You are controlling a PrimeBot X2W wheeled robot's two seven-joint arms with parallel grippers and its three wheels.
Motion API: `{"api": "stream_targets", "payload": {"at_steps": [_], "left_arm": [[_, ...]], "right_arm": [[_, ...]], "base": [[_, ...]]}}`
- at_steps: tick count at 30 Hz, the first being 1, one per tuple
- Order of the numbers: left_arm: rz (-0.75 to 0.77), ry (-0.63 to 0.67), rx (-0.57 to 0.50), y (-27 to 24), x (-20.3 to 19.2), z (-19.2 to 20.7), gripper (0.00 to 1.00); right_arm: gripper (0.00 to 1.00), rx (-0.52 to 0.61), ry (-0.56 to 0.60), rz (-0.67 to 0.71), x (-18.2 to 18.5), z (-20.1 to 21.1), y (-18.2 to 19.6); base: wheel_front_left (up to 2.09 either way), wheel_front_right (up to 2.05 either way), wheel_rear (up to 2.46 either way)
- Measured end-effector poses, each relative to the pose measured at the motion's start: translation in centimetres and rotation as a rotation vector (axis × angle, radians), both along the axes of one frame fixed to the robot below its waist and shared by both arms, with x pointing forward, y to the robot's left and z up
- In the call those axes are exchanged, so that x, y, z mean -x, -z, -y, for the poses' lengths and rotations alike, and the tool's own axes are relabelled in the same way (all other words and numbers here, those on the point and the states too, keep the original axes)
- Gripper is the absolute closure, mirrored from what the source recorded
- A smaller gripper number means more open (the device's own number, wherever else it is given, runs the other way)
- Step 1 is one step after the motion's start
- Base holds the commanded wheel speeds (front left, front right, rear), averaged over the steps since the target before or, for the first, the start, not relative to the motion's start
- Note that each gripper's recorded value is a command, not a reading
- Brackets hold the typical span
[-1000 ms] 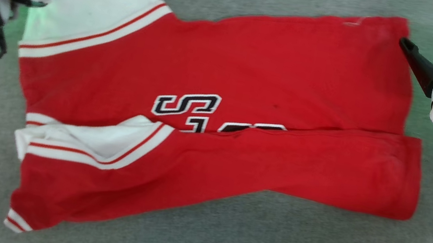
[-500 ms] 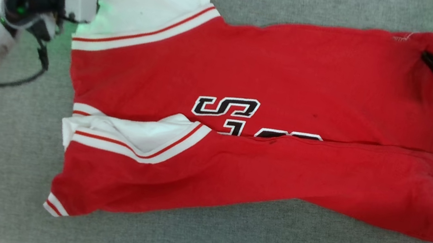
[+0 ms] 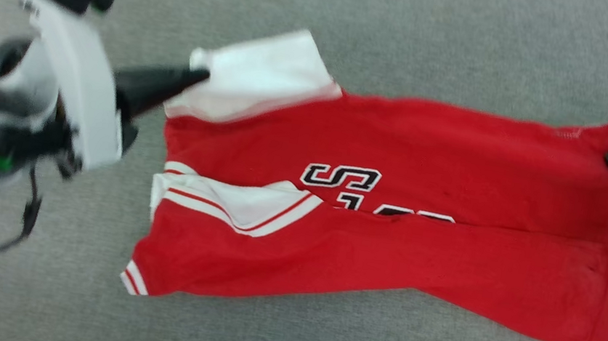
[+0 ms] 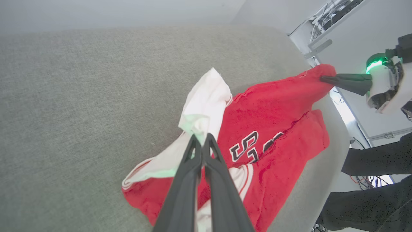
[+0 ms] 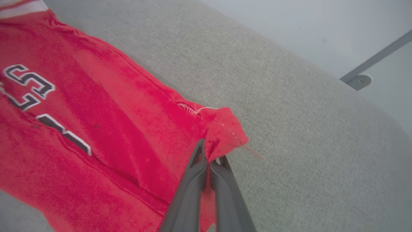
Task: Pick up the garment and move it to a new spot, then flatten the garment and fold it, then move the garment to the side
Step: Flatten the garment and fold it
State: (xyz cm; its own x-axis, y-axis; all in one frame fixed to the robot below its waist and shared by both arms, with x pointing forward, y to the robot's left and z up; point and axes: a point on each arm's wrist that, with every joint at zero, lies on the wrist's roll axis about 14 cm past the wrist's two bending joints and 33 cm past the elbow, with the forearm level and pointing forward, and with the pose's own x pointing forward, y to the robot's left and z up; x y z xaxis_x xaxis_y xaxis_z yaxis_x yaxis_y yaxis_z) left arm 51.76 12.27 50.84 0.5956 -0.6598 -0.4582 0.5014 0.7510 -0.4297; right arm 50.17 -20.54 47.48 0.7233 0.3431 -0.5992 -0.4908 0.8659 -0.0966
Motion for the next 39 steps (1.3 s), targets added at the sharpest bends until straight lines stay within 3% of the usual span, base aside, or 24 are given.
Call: {"api": "stream_targets", "payload": {"at_steps": [7,15,23,29,30,31,32,33,34,35,39], "left_arm": [[0.024,0.010,0.069,-0.8,7.4,-1.2,1.00],[-0.039,-0.056,0.107,1.8,12.4,-2.6,1.00],[-0.145,-0.107,0.019,8.1,12.9,-3.6,1.00],[-0.138,-0.118,0.035,9.3,10.8,-2.4,1.00],[-0.133,-0.112,0.036,9.4,10.7,-2.1,0.87],[-0.126,-0.111,0.041,9.3,10.6,-1.9,0.67],[-0.112,-0.113,0.046,9.2,10.5,-1.8,0.51],[-0.099,-0.114,0.050,8.9,10.5,-1.8,0.16],[-0.083,-0.117,0.054,8.6,10.5,-1.8,0.04],[-0.061,-0.123,0.060,8.2,10.4,-1.9,0.00],[0.020,-0.168,0.109,6.6,10.5,-2.2,0.00]], "right_arm": [[1.00,-0.016,-0.043,0.024,2.9,0.0,-0.7],[1.00,-0.075,-0.012,-0.037,6.0,0.2,2.0],[1.00,-0.028,0.024,-0.115,7.8,1.0,6.0],[1.00,-0.039,0.032,-0.125,7.1,0.2,7.1],[1.00,-0.041,0.034,-0.125,7.1,0.2,7.1],[0.86,-0.044,0.037,-0.125,7.1,0.2,7.2],[0.52,-0.048,0.044,-0.121,7.0,0.3,7.1],[0.00,-0.056,0.057,-0.108,6.8,0.5,6.9],[0.00,-0.066,0.069,-0.094,6.6,0.6,6.5],[0.00,-0.083,0.083,-0.084,6.5,0.7,6.1],[0.00,-0.157,0.133,-0.082,7.1,0.9,5.0]], "base": [[0.00,0.00,0.00],[0.00,0.00,0.00],[0.00,0.00,0.00],[0.00,0.00,0.00],[0.00,0.00,0.00],[0.00,0.00,0.00],[0.00,0.00,0.00],[0.00,0.00,0.00],[0.00,0.00,0.00],[0.00,0.00,0.00],[0.00,0.00,0.00]]}}
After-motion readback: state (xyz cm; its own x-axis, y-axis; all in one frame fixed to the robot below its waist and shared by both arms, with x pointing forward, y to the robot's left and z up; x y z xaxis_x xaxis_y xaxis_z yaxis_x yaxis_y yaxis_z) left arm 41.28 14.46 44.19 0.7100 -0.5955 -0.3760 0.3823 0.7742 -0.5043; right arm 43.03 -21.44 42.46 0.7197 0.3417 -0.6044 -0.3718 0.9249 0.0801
